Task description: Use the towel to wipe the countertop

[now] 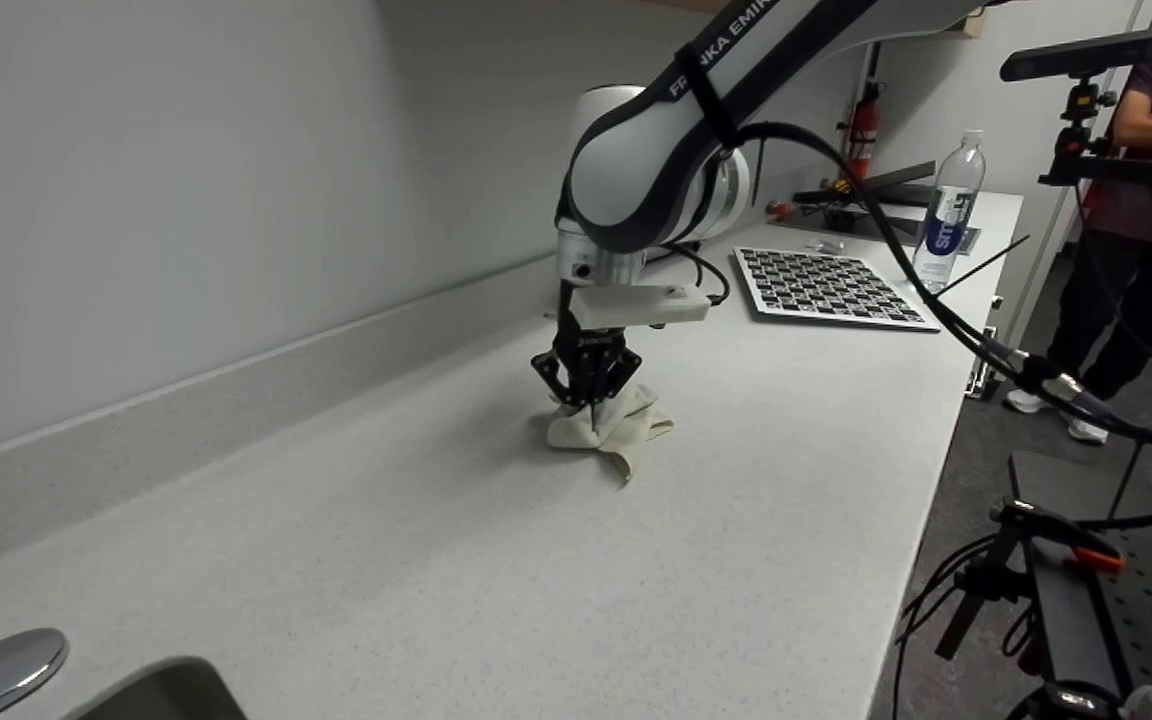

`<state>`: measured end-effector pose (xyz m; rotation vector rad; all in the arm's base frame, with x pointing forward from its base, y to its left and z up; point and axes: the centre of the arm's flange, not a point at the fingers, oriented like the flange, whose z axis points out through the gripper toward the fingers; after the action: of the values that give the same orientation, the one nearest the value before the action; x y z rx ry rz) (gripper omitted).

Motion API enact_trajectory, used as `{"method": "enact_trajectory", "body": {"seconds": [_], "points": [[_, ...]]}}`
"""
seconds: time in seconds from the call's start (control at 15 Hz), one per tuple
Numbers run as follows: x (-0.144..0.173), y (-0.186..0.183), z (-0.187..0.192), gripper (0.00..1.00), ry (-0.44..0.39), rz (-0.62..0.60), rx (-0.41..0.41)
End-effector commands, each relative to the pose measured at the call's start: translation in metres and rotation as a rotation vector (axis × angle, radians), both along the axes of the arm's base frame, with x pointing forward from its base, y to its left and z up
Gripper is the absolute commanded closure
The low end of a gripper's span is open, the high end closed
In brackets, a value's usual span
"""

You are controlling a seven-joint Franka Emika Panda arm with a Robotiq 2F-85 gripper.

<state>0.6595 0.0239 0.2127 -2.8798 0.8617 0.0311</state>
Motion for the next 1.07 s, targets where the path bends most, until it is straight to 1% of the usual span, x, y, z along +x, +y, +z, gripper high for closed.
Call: {"method": "enact_trajectory", "body": {"seconds": [0.0,0.33,0.6,0.73,0.8,0.87,1.0], "points": [[0.017,0.064,-0.002,0.99,0.014,0.153,-0.039],[0.013,0.153,0.003,0.99,0.009,0.359,-0.07],[0.004,0.203,0.018,0.99,-0.036,0.477,-0.065],[0.001,0.216,0.024,0.99,-0.054,0.516,-0.062],[0.003,0.216,0.025,0.99,-0.057,0.52,-0.062],[0.004,0.214,0.025,0.99,-0.057,0.518,-0.059],[0.01,0.196,0.025,0.99,-0.058,0.482,-0.059]]}}
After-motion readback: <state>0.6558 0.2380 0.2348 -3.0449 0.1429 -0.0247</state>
